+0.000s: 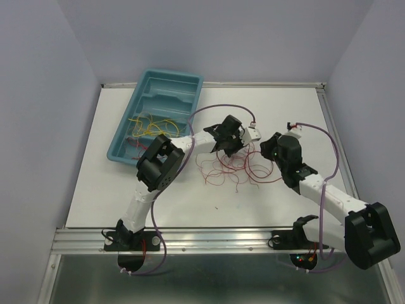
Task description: Untangle the cables
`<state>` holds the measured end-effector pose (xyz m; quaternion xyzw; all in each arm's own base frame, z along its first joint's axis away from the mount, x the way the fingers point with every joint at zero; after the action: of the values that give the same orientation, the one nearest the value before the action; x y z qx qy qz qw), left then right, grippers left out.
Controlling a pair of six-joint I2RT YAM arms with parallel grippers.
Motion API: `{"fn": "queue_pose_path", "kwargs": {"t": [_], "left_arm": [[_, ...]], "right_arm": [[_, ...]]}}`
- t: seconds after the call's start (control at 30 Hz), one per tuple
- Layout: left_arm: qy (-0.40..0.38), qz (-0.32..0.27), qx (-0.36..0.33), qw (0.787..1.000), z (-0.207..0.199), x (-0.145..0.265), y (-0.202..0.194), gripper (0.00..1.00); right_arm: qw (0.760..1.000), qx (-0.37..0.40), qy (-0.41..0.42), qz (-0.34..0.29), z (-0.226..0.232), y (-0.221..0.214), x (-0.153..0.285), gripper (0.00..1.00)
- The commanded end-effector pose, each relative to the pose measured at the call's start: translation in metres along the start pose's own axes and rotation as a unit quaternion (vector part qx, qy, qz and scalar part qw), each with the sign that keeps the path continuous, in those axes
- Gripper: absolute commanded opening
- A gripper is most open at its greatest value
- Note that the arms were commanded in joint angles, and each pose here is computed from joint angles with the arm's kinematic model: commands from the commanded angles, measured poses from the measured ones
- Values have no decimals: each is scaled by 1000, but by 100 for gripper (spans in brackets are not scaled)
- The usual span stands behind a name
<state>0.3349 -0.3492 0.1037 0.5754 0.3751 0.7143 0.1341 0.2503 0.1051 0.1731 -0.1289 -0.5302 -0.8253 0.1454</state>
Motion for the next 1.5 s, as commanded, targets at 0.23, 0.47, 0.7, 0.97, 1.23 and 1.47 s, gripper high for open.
{"fn": "queue_pose_path", "kwargs": {"t": [0.23,0.47,0.7,0.97,1.23,1.47], "left_arm": [[-27,-82,-14,996,-9,54,37,0],[-61,-142,-13,988,-24,115,63,0],[-38,-207,-34,977,-32,183,88,0],[49,-299,-59,951,-29,289,142,0],[236,-400,-52,884,-7,396,200,0],[258,-497,-84,824,-15,458,222,0]], "right_arm": [[1000,-9,-10,-23,-3,2,1,15],[998,4,50,-32,4,4,9,18],[996,6,67,-53,5,8,17,20],[984,23,165,-63,13,3,25,52],[981,21,176,-74,14,5,29,54],[922,65,373,-88,37,2,48,92]]}}
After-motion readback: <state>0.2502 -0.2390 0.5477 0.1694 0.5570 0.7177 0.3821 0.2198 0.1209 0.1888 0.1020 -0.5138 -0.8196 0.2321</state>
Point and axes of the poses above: each gripper's point midway between its finger pads, its own x axis back along the fingers, its own z axis along the line the jaws close on, y = z × x, the point moved 10 cm from there along x, back along the fingers, and after that the axes turned 6 degrees about x, right-handed, at the moved point
